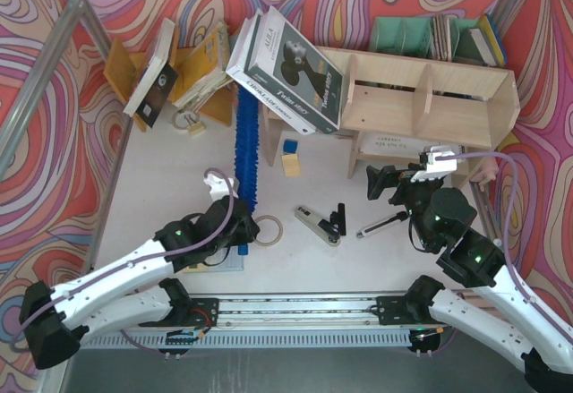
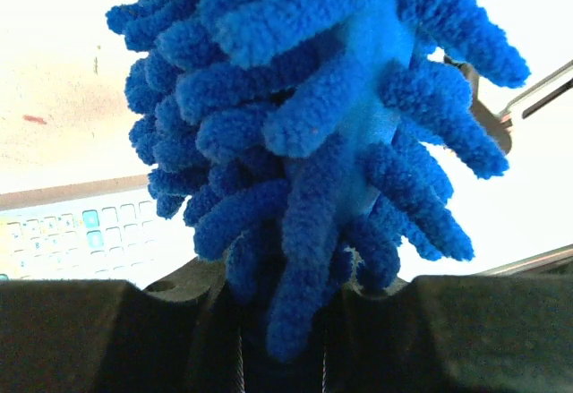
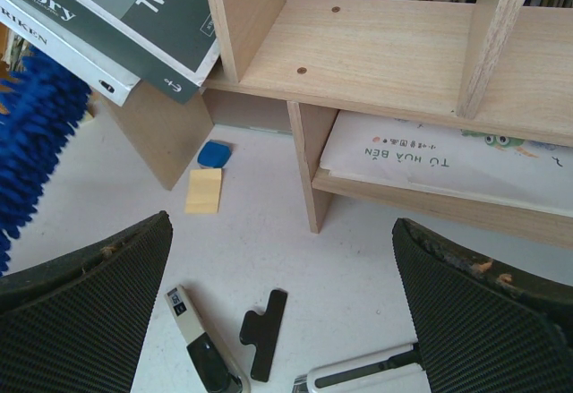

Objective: Dust the bookshelf with a duster

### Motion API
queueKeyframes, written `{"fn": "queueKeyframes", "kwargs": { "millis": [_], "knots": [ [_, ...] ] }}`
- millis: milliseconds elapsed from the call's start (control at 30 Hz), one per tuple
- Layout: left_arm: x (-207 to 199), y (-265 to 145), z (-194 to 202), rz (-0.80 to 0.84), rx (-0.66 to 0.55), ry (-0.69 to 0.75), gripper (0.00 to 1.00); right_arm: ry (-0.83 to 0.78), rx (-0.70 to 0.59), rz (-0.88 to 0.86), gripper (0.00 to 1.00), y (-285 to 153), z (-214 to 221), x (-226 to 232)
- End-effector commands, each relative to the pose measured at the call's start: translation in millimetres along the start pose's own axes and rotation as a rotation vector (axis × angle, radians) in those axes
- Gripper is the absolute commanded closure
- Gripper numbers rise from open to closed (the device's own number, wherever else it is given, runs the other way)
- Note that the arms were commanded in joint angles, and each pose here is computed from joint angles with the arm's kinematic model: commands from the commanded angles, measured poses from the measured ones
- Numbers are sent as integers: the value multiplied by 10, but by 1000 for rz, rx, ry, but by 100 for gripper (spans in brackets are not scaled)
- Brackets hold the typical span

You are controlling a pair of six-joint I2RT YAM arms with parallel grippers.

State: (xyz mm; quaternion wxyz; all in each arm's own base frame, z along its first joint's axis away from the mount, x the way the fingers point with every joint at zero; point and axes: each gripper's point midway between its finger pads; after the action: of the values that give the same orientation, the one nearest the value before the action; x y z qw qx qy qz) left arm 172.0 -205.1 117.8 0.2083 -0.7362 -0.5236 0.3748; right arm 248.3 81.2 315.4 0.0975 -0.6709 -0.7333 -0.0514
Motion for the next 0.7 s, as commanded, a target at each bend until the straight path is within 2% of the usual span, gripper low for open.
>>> {"fn": "queueKeyframes", "kwargs": {
  "millis": [0,133,333,667],
  "knots": [
    [-9,-93,-239,22,-126,-44,100,15,-13,-9,1,-8,-31,21],
    [-8,-58,-219,35,-136,-45,100,16,-13,-9,1,-9,-30,20],
    [-84,177,72,42,3,-1,100,15,-10,-7,1,-7,-23,17],
    [20,496,466,-39,166,36,100,18,-15,-5,1,-18,-41,9]
  ]
}}
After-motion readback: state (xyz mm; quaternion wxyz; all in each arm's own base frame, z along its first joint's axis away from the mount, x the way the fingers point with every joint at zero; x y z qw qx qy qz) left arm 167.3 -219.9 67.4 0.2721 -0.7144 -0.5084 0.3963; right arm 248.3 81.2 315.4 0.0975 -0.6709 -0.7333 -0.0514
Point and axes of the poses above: each gripper's point midway between its finger pads, its own y axis out along the fingers, its own x axis along the line the jaws close on, z = x × y, and after that the axes turned 5 degrees about y, right-handed
